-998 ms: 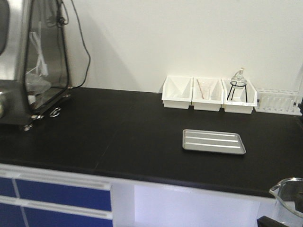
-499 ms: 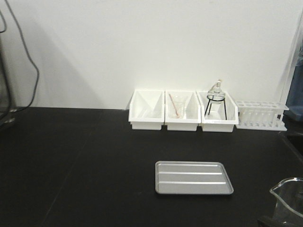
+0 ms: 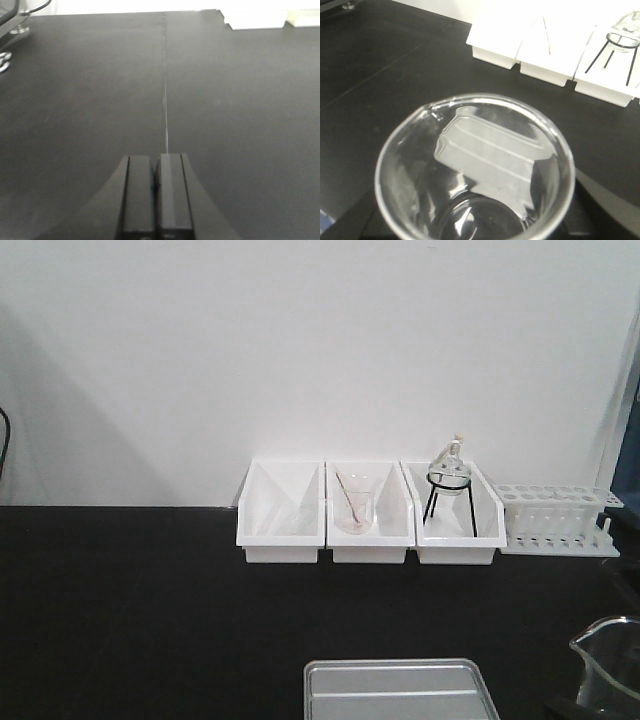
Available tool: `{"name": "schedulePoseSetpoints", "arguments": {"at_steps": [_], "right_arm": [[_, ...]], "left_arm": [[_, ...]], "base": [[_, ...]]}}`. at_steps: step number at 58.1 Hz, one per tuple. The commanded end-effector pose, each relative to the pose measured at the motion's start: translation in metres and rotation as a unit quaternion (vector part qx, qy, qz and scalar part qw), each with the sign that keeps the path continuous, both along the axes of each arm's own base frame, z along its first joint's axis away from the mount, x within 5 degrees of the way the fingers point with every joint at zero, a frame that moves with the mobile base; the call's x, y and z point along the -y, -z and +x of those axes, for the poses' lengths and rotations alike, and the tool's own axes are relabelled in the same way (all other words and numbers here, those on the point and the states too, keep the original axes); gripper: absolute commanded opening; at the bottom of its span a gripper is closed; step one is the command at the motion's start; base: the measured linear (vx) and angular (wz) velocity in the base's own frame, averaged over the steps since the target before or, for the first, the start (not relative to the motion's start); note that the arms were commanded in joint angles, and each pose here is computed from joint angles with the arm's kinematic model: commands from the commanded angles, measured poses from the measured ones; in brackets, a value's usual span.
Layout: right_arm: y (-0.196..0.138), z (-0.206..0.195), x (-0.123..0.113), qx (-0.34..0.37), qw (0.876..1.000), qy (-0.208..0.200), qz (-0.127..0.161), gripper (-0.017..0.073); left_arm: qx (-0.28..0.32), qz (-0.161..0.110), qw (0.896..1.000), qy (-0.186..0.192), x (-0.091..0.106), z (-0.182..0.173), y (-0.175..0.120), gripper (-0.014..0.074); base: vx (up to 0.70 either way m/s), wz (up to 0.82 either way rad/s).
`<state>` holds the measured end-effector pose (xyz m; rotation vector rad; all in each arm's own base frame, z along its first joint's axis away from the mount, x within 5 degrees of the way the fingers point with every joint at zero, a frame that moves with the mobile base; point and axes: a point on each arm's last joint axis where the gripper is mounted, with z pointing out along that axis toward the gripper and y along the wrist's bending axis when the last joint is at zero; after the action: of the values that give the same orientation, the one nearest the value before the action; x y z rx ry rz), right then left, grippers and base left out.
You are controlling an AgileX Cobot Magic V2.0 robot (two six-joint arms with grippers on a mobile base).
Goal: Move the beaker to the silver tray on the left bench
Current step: 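Drive to the bench with the silver tray, beaker held in right gripper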
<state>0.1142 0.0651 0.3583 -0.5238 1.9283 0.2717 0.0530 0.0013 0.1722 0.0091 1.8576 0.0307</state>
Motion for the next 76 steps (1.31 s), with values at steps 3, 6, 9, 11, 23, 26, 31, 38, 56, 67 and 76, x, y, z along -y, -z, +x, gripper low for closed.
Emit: {"name": "schedulePoseSetpoints", "arguments": {"at_steps": [3,6,9,11,23,26,31,38,56,67,76], "right_arm": [[-0.0167,0.002,-0.0006,0.053,0.998,-0.004,0.019,-0.0008],[-0.0167,0.002,-0.0006,0.053,0.998,-0.004,0.019,-0.0008],[-0.0167,0.002,-0.0006,0.053,0.998,-0.004,0.019,-0.0008],[-0.0167,0.002,-0.0006,0.053,0.998,-0.004,0.019,-0.0008],[-0.0167,0.002,-0.0006,0.053,0.998,-0.004,0.019,-0.0008],[-0.0167,0.002,-0.0006,0.053,0.998,-0.004,0.019,-0.0008],[-0.0167,0.002,-0.0006,0.053,0.998,-0.004,0.019,-0.0008],[-0.0167,0.002,-0.0006,0.053,0.998,-0.004,0.019,-0.0008],[-0.0193,0.0025,-0.0015,0.066,0.997,-0.007,0.025,-0.0008],[-0.0193,0.0024,-0.0016,0.066,0.997,-0.007,0.026,-0.0008],[-0.0245,0.0031,-0.0031,0.091,0.995,-0.012,0.041,-0.0008]], "left_arm": [[0.033,-0.002,0.999,0.004,0.0006,0.0014,0.0016,0.0001],[0.033,-0.002,0.999,0.004,0.0006,0.0014,0.0016,0.0001],[0.033,-0.002,0.999,0.004,0.0006,0.0014,0.0016,0.0001],[0.033,-0.002,0.999,0.004,0.0006,0.0014,0.0016,0.0001],[0.033,-0.002,0.999,0.004,0.0006,0.0014,0.0016,0.0001],[0.033,-0.002,0.999,0.004,0.0006,0.0014,0.0016,0.0001],[0.033,-0.002,0.999,0.004,0.0006,0.0014,0.0016,0.0001],[0.033,-0.002,0.999,0.004,0.0006,0.0014,0.0016,0.0001],[0.033,-0.002,0.999,0.004,0.0006,0.0014,0.0016,0.0001],[0.033,-0.002,0.999,0.004,0.0006,0.0014,0.0016,0.0001],[0.033,-0.002,0.999,0.004,0.0006,0.0014,0.0016,0.0001]], "base": [[0.31,-0.03],[0.28,-0.03],[0.25,-0.03],[0.22,-0.03],[0.15,-0.02],[0.06,-0.01],[0.03,0.0],[0.01,0.01],[0.0,0.0],[0.0,0.0],[0.0,0.0]]}}
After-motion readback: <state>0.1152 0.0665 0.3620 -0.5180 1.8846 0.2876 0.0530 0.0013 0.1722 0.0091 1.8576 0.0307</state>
